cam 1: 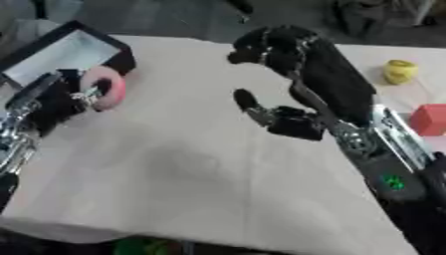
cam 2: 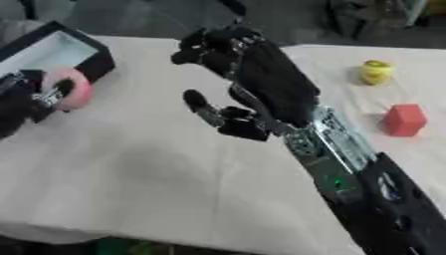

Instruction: Pick up the objects with one hand, pass them to the other hand, and then place them into the box on the other side of the table.

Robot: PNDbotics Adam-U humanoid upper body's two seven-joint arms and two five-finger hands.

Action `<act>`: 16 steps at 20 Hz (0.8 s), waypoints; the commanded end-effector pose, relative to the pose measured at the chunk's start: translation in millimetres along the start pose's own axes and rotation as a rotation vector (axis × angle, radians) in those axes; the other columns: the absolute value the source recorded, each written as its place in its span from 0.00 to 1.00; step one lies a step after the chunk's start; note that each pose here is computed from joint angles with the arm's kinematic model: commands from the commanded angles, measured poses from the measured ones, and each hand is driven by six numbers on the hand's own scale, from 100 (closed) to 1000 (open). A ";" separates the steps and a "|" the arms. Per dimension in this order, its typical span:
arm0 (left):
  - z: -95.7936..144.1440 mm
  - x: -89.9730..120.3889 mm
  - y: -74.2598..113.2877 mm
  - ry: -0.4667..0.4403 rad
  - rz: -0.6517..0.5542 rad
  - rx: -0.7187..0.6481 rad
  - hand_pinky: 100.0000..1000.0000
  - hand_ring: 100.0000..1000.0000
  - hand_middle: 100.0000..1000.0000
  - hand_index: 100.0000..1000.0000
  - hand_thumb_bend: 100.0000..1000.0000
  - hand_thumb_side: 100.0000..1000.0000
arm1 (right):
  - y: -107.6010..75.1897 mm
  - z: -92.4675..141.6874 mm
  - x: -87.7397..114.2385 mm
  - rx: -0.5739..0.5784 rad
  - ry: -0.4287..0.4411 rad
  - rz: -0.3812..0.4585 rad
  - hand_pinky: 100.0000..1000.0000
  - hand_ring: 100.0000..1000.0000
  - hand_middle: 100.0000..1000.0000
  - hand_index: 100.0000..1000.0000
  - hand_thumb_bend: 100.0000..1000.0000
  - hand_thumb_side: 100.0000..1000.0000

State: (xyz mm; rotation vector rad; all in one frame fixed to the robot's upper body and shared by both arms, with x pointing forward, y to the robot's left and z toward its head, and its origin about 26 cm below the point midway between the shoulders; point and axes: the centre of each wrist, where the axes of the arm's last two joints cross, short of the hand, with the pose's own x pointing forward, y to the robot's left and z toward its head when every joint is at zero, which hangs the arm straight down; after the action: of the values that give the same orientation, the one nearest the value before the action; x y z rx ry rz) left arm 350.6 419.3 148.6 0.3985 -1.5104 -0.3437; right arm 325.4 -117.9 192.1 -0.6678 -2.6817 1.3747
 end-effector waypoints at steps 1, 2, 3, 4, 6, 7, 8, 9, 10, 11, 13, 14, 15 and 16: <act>10.4 11.8 76.1 0.087 -0.128 0.245 0.47 0.67 0.42 0.47 0.28 0.08 | -2.6 -0.5 -3.5 -0.012 -0.004 0.014 0.64 0.59 0.67 0.73 0.05 0.00; 12.9 14.3 92.5 0.116 -0.155 0.306 0.48 0.68 0.43 0.48 0.26 0.08 | -1.9 -0.8 -3.3 -0.013 -0.005 0.011 0.64 0.59 0.67 0.73 0.04 0.00; 14.5 16.3 105.3 0.141 -0.168 0.362 0.48 0.68 0.43 0.47 0.25 0.09 | -1.1 -1.2 -2.9 -0.013 -0.006 0.006 0.64 0.59 0.67 0.73 0.03 0.00; 14.2 17.0 114.1 0.164 -0.169 0.413 0.47 0.68 0.44 0.47 0.23 0.09 | -0.4 -2.0 -2.3 -0.013 -0.009 0.002 0.64 0.59 0.67 0.73 0.02 0.00; 9.8 16.9 122.8 0.212 -0.171 0.488 0.47 0.69 0.44 0.46 0.21 0.09 | 0.1 -4.1 -0.9 -0.014 -0.018 -0.008 0.64 0.59 0.67 0.73 0.00 0.00; 5.9 17.4 124.6 0.235 -0.176 0.517 0.47 0.68 0.44 0.46 0.20 0.08 | 0.1 -5.4 -0.3 -0.016 -0.023 -0.012 0.64 0.59 0.67 0.72 0.00 0.00; 1.6 18.5 125.8 0.258 -0.185 0.542 0.47 0.68 0.44 0.46 0.19 0.08 | -0.1 -6.6 0.2 -0.018 -0.026 -0.016 0.64 0.59 0.67 0.72 0.00 0.00; -2.7 19.7 126.4 0.280 -0.197 0.564 0.47 0.68 0.44 0.46 0.19 0.08 | -0.4 -7.8 0.7 -0.020 -0.030 -0.020 0.64 0.59 0.67 0.72 0.00 0.00; -6.8 20.5 127.1 0.304 -0.210 0.587 0.47 0.68 0.44 0.47 0.19 0.08 | -1.0 -9.3 1.1 -0.023 -0.034 -0.022 0.64 0.59 0.67 0.72 0.00 0.00; -10.5 20.6 127.8 0.330 -0.224 0.610 0.48 0.69 0.45 0.48 0.19 0.09 | -1.9 -10.8 1.4 -0.027 -0.039 -0.024 0.64 0.59 0.67 0.72 0.00 0.00; -18.1 18.9 127.3 0.384 -0.256 0.651 0.51 0.72 0.48 0.51 0.21 0.10 | -3.9 -13.8 2.2 -0.037 -0.047 -0.027 0.64 0.59 0.67 0.72 0.00 0.00; -21.8 17.3 126.0 0.401 -0.276 0.668 0.53 0.74 0.51 0.55 0.24 0.11 | -4.8 -15.0 2.4 -0.042 -0.049 -0.028 0.64 0.59 0.67 0.72 0.00 0.00; -25.9 14.7 123.3 0.415 -0.296 0.680 0.56 0.78 0.56 0.61 0.27 0.13 | -5.6 -16.0 2.5 -0.046 -0.051 -0.028 0.64 0.59 0.67 0.72 0.00 0.00; -30.2 11.9 119.9 0.423 -0.319 0.690 0.60 0.82 0.62 0.67 0.35 0.20 | -6.6 -16.9 2.4 -0.049 -0.054 -0.028 0.64 0.59 0.67 0.72 0.00 0.00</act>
State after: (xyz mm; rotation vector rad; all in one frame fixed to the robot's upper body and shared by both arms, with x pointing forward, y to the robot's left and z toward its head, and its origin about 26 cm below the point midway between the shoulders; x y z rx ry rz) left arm 379.8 514.0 202.5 1.1160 -1.1222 0.0304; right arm 327.5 -108.7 196.4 -0.6012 -2.7198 1.3633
